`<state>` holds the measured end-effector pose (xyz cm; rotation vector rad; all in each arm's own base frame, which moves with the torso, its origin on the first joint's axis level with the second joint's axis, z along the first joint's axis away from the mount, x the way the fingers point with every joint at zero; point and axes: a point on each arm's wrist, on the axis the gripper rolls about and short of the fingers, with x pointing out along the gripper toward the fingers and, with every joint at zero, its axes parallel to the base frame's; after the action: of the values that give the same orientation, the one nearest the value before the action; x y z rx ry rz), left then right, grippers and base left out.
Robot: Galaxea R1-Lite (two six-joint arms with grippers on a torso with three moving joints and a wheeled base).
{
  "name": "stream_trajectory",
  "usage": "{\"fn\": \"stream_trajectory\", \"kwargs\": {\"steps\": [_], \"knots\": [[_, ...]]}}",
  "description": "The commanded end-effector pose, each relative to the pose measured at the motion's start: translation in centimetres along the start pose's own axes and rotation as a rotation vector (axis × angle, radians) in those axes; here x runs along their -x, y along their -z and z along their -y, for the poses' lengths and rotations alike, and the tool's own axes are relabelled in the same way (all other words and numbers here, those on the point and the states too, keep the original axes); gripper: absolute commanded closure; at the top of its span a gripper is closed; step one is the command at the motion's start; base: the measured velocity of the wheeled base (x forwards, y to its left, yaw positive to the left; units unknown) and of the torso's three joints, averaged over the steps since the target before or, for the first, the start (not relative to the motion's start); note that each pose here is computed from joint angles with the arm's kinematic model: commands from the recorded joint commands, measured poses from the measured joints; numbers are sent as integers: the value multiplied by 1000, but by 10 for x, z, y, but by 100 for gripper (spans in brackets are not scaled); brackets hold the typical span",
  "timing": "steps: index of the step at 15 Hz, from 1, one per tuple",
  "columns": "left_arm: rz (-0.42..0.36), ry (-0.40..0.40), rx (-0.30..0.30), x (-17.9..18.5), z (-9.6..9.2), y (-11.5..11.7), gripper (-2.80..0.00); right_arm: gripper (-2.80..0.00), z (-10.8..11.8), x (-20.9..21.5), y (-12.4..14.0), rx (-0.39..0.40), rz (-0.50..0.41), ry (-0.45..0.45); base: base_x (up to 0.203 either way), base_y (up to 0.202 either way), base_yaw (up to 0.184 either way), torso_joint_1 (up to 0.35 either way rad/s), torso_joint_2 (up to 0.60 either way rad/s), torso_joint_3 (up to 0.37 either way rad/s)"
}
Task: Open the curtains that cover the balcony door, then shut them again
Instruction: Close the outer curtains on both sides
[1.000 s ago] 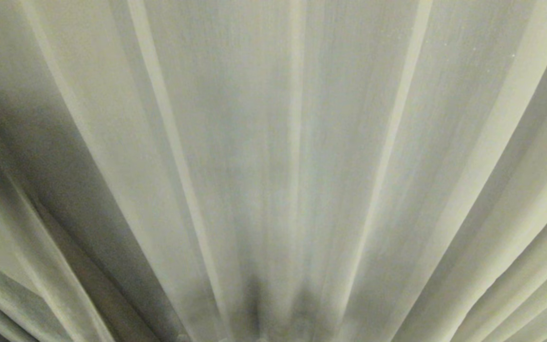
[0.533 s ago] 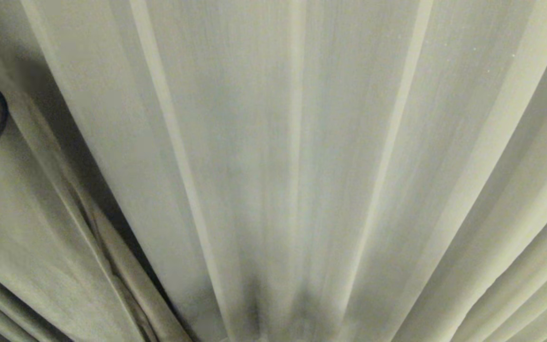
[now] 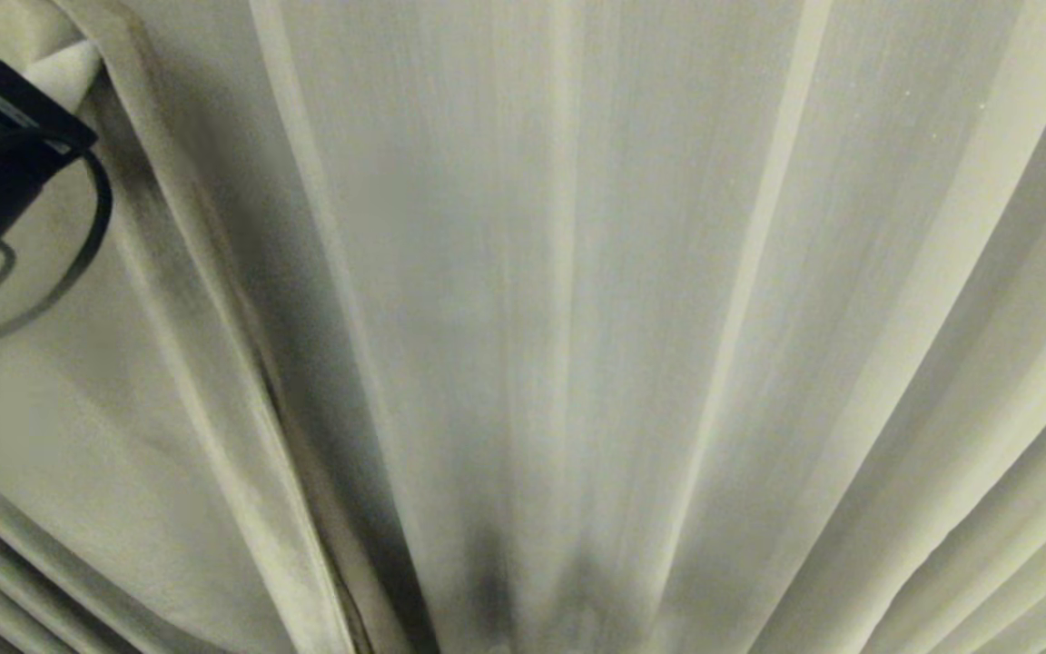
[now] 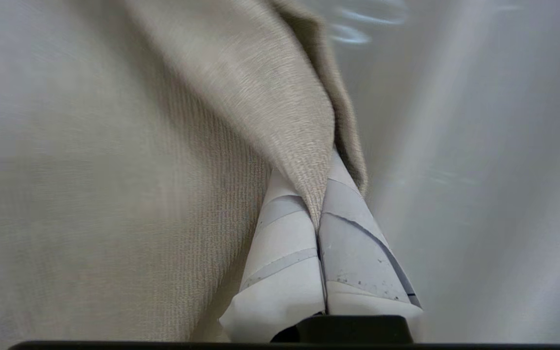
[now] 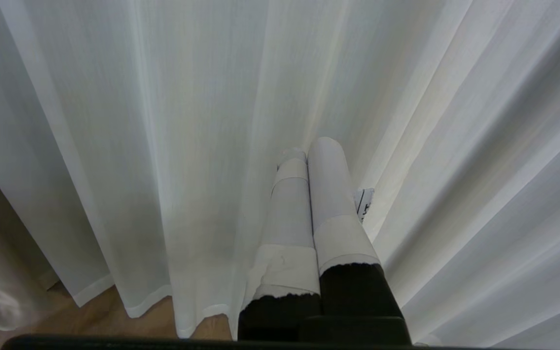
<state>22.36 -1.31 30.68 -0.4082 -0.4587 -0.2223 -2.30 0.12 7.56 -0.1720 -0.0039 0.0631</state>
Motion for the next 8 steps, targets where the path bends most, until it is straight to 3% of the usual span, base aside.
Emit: {"fn": "stream_trajectory", "kwargs": {"steps": [1,8], "knots": [[-26,79,48,4,20,7,0,0,0,0,0,1,-1,-2,0,0,0,0,0,0],[-99,199,111,6,48,23,0,0,0,0,0,1,-1,-2,0,0,0,0,0,0]]}}
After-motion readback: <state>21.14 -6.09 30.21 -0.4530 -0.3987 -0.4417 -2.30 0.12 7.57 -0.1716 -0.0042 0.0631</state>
